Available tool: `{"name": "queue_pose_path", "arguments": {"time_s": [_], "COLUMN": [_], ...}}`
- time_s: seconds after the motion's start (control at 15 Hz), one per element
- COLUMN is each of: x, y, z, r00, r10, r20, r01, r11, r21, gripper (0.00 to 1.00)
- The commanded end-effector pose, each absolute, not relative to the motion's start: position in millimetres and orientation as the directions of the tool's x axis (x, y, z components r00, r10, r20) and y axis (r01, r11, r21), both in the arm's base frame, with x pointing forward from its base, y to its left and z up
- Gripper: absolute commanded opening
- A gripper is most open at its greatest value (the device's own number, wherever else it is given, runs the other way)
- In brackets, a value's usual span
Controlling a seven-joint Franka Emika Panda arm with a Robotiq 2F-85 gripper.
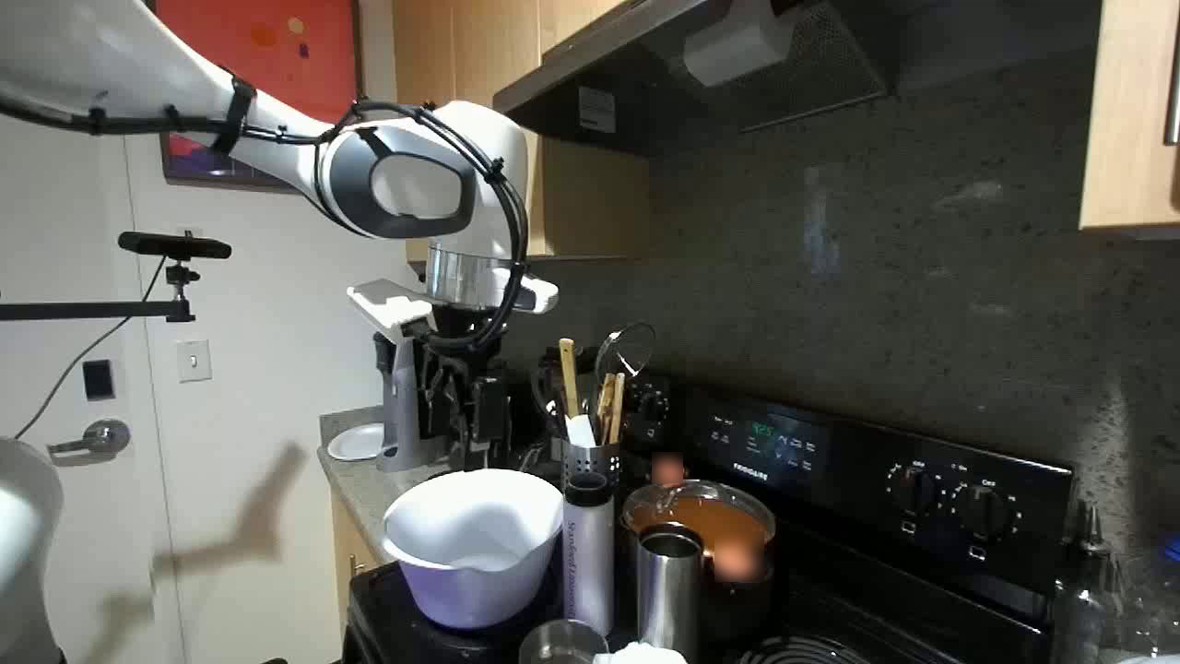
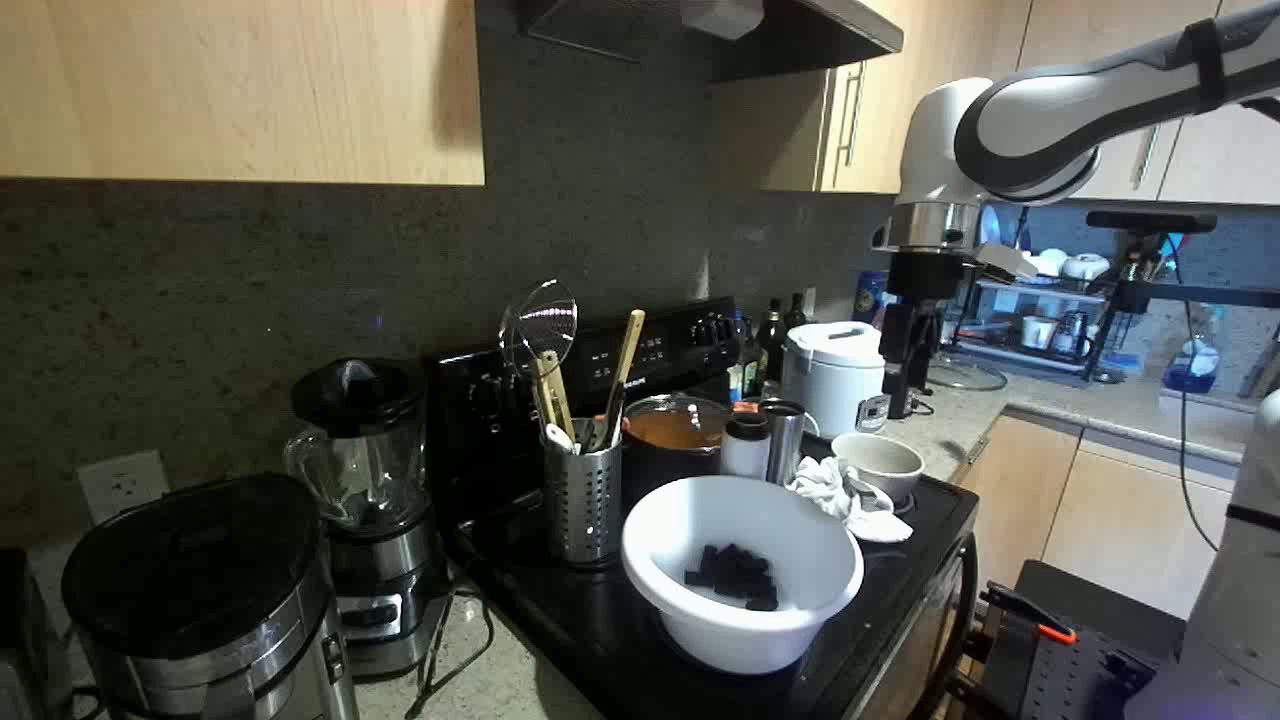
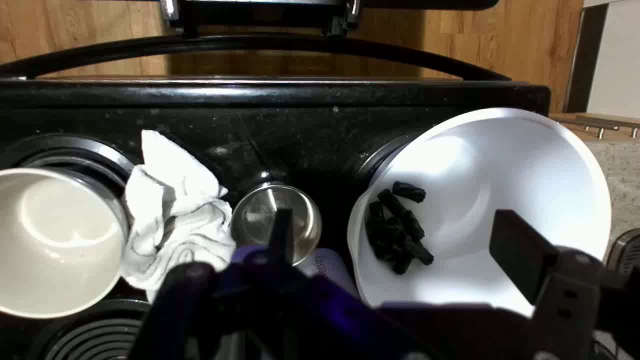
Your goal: Move the pot on the stove to the adjacent plate
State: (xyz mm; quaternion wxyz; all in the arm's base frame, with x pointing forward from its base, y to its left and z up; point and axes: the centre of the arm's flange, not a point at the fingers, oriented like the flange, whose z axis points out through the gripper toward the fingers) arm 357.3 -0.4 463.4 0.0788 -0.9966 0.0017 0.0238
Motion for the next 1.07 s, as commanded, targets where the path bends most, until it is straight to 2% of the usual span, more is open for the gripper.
{"name": "queue_pose_path", "arguments": {"time_s": [0.0,0.53,1.0], "x": [357.3,372.8,449.0], "y": [-0.4,8.1,31.9], "z": [463.4,456.8,437.0], "r00": [0.999,0.999,0.984], "r10": [0.0,0.01,-0.048], "r20": [-0.048,-0.03,0.171], "r01": [-0.007,0.005,-0.021], "r11": [-0.988,-0.988,-0.988], "r21": [-0.157,-0.155,-0.155], "gripper": [1.0,1.0,1.0]}}
